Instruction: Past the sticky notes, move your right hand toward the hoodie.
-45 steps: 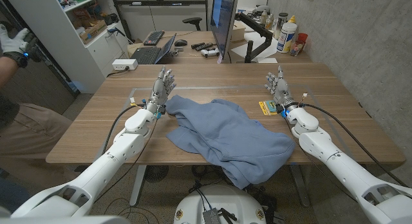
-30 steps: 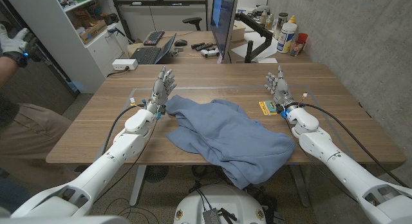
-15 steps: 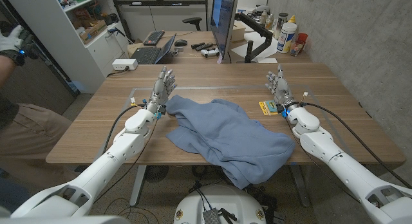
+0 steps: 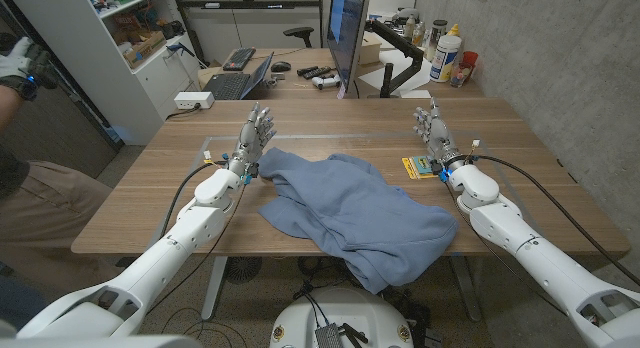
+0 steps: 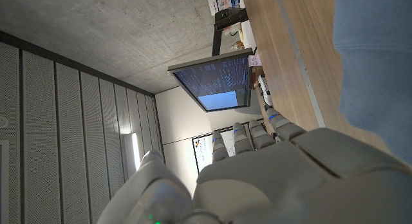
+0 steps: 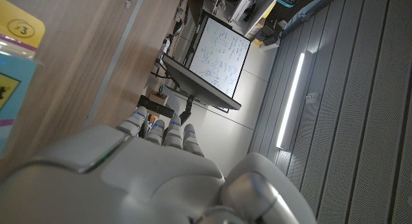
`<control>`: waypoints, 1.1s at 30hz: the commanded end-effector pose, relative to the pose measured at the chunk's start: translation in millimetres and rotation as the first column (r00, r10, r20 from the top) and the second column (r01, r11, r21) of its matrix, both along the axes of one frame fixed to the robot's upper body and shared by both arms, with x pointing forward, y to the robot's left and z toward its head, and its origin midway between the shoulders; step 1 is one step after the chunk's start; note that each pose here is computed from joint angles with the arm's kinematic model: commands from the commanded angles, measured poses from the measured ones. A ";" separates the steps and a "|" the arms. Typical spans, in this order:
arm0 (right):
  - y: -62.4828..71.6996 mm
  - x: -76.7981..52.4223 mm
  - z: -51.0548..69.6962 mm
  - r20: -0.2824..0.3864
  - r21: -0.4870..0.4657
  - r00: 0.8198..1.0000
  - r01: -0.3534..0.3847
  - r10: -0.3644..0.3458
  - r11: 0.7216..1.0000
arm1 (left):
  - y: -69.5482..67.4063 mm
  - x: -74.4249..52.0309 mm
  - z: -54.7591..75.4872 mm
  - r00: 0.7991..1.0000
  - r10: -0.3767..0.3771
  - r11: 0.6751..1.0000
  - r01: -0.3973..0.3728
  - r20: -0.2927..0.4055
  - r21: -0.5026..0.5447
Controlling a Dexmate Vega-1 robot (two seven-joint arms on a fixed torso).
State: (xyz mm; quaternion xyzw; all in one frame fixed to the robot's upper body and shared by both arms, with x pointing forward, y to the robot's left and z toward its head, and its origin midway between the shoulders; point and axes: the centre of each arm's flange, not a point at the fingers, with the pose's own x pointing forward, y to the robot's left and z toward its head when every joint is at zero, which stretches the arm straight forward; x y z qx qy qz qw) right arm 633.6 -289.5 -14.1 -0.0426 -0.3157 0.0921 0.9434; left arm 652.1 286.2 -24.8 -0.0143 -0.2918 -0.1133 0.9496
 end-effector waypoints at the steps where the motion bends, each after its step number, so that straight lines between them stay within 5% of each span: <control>1: -2.9 -9.3 6.5 0.034 -0.043 0.999 0.040 -0.039 0.998 | 3.9 -0.7 2.0 1.000 0.009 1.000 -0.009 0.002 0.009; 33: 4.0 -32.2 18.6 0.141 -0.141 0.983 0.139 -0.119 0.980 | 4.1 6.7 2.0 1.000 -0.009 1.000 0.009 -0.002 0.007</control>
